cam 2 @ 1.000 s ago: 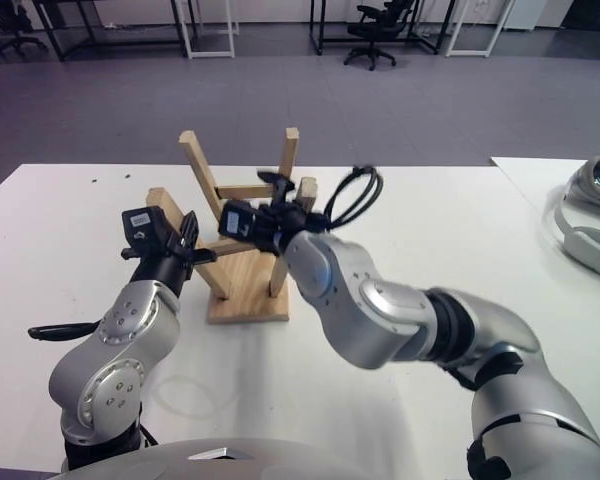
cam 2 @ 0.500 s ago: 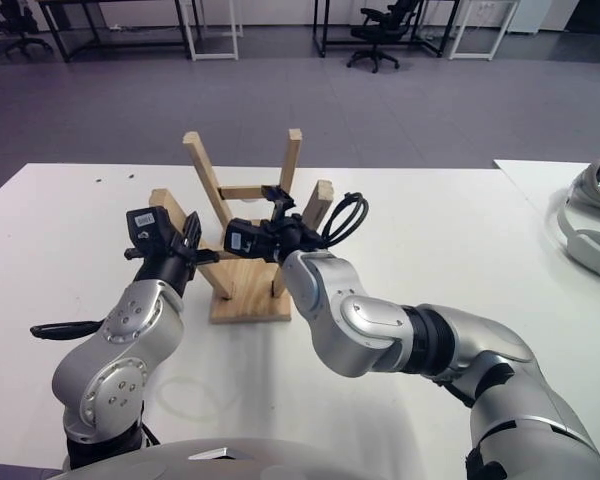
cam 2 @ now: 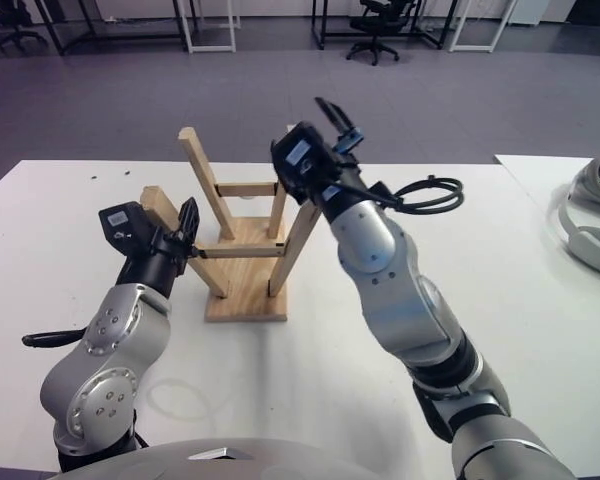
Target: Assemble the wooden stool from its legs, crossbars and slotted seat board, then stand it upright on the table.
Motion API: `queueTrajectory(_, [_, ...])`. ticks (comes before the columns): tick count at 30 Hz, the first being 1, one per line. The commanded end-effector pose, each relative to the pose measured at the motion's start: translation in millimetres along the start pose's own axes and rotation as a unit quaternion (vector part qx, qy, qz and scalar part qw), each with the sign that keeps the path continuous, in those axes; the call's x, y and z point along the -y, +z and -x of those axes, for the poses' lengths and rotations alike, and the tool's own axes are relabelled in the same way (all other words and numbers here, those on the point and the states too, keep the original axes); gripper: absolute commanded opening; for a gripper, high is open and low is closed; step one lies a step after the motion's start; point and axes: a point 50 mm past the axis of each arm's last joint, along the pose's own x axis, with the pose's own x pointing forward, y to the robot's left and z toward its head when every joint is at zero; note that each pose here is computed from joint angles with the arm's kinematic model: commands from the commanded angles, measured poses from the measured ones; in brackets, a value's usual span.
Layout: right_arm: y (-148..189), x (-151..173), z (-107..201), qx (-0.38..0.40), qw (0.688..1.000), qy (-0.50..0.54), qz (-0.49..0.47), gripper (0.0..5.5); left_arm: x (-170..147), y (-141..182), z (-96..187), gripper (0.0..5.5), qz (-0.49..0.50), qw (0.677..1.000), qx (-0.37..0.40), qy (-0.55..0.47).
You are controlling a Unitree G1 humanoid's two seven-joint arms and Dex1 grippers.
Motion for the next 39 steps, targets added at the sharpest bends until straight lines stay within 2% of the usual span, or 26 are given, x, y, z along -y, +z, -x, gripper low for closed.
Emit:
queueTrajectory(1, [-13.6,48.9,2.2,-0.013,0.990,-0.066,-0.124,3.96,9.1,19.8,5.9,3.71,0.053,0.995,0.049,-0.070])
queueTrajectory(3, [-27.9,62.7,9.9,-0.036,0.983,-0.089,-0.155,3.96,7.4,21.2,5.1,4.01,0.077,0.993,0.049,-0.076])
queueTrajectory(5, [-33.1,61.9,16.4,-0.040,0.982,-0.082,-0.165,3.96,6.2,20.1,4.8,4.38,0.095,0.991,0.041,-0.078])
queueTrajectory(7, [-31.9,54.9,20.7,-0.027,0.983,-0.043,-0.178,3.96,5.1,20.0,6.0,4.74,0.111,0.989,0.037,-0.089])
queueTrajectory(10, [-24.4,61.1,17.6,-0.005,0.985,0.049,-0.167,3.96,8.9,28.8,9.1,4.79,0.131,0.978,0.046,-0.154])
queueTrajectory(13, [-43.8,80.3,17.5,-0.035,0.970,0.049,-0.234,3.96,-2.2,47.0,2.2,4.79,0.056,0.975,0.067,-0.204])
queueTrajectory(15, [-59.3,79.3,24.4,-0.036,0.945,0.027,-0.323,3.96,-13.9,76.0,-14.1,4.79,-0.026,0.968,0.089,-0.233])
queueTrajectory(17, [-69.1,72.4,34.1,-0.024,0.917,0.013,-0.398,3.96,-14.5,102.8,-32.8,4.79,-0.121,0.952,0.076,-0.270])
queueTrajectory(19, [-73.0,67.3,40.6,0.000,0.892,0.000,-0.451,3.96,0.4,115.5,-50.4,4.79,-0.209,0.921,0.013,-0.327])
queueTrajectory(21, [-78.0,67.4,43.9,0.013,0.877,-0.022,-0.481,3.96,30.7,120.2,-62.3,4.79,-0.248,0.872,-0.059,-0.418])
queueTrajectory(23, [-89.7,67.4,48.3,0.001,0.879,-0.050,-0.474,3.96,65.1,121.6,-74.5,4.79,-0.299,0.804,-0.123,-0.499])
queueTrajectory(24, [-97.3,66.9,52.1,-0.009,0.880,-0.067,-0.469,3.96,78.6,120.7,-83.8,4.79,-0.318,0.780,-0.155,-0.516])
queueTrajectory(27, [-122.2,51.5,58.5,-0.080,0.900,-0.089,-0.419,3.96,102.6,108.5,-98.5,4.79,-0.355,0.733,-0.232,-0.532])
queueTrajectory(30, [-135.1,18.6,60.8,-0.133,0.918,-0.057,-0.369,3.96,98.2,80.6,-88.8,4.79,-0.401,0.660,-0.308,-0.556])
queueTrajectory(31, [-134.9,12.1,60.2,-0.132,0.920,-0.053,-0.364,3.96,90.6,68.8,-84.3,4.79,-0.415,0.630,-0.339,-0.562])
queueTrajectory(33, [-132.7,7.6,57.6,-0.120,0.923,-0.058,-0.362,3.96,78.1,51.1,-84.3,4.79,-0.447,0.590,-0.369,-0.563])
queueTrajectory(34, [-131.0,7.7,56.4,-0.112,0.923,-0.060,-0.363,3.96,76.3,44.0,-87.0,4.79,-0.458,0.579,-0.375,-0.560])
queueTrajectory(39, [-128.4,5.4,49.0,-0.095,0.926,-0.061,-0.361,3.96,73.0,13.1,-93.6,3.84,-0.474,0.542,-0.403,-0.565])
